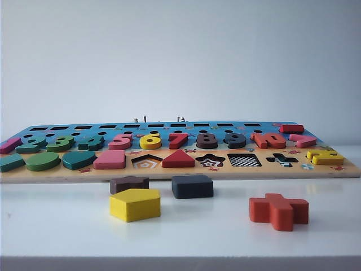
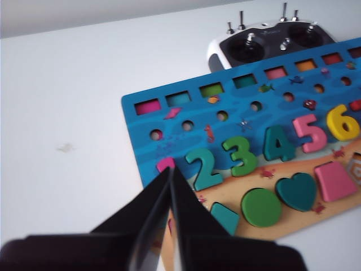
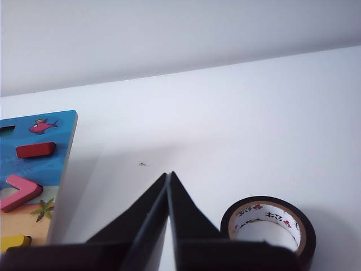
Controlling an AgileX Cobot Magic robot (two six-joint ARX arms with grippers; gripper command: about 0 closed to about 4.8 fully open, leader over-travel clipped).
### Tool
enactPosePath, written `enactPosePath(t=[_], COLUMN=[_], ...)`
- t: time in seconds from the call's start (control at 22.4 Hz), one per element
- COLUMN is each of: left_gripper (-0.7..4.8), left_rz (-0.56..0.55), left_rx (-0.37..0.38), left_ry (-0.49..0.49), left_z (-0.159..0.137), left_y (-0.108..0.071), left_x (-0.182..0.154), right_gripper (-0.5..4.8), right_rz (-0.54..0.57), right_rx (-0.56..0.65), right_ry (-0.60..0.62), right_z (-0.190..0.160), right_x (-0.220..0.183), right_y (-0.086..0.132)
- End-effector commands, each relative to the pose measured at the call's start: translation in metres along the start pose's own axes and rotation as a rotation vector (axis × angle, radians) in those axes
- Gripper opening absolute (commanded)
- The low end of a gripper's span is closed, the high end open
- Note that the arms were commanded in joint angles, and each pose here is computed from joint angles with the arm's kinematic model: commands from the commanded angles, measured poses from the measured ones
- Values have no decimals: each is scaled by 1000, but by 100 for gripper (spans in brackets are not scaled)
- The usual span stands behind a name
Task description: Insert the cube into the slot.
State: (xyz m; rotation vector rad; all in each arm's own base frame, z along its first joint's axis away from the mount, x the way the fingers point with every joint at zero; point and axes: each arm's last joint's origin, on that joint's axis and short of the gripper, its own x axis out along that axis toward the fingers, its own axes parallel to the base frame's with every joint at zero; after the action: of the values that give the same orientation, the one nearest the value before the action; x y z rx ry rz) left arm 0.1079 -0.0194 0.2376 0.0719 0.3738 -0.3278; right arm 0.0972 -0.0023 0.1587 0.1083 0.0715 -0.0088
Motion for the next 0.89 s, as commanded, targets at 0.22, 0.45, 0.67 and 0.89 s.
enactPosePath(t=[0.22, 0.45, 0.67, 0.89], left_gripper=[17, 17, 17, 17], left_rz=[-139, -240, -324, -432], left_rx=[30, 39, 59, 64], left_ry=[35, 123, 164, 212], left_z=[21, 35, 51, 66], left_y=[-11, -19, -28, -36], left_x=[1, 3, 6, 7], right_gripper=[-4, -4, -4, -4], right_rz=[17, 29, 29, 29], right_rx=[6, 5, 6, 6], right_ry=[-13, -12, -9, -4], right_z=[1, 1, 1, 0], right_x=[0, 0, 0, 0], right_y=[1, 1, 1, 1])
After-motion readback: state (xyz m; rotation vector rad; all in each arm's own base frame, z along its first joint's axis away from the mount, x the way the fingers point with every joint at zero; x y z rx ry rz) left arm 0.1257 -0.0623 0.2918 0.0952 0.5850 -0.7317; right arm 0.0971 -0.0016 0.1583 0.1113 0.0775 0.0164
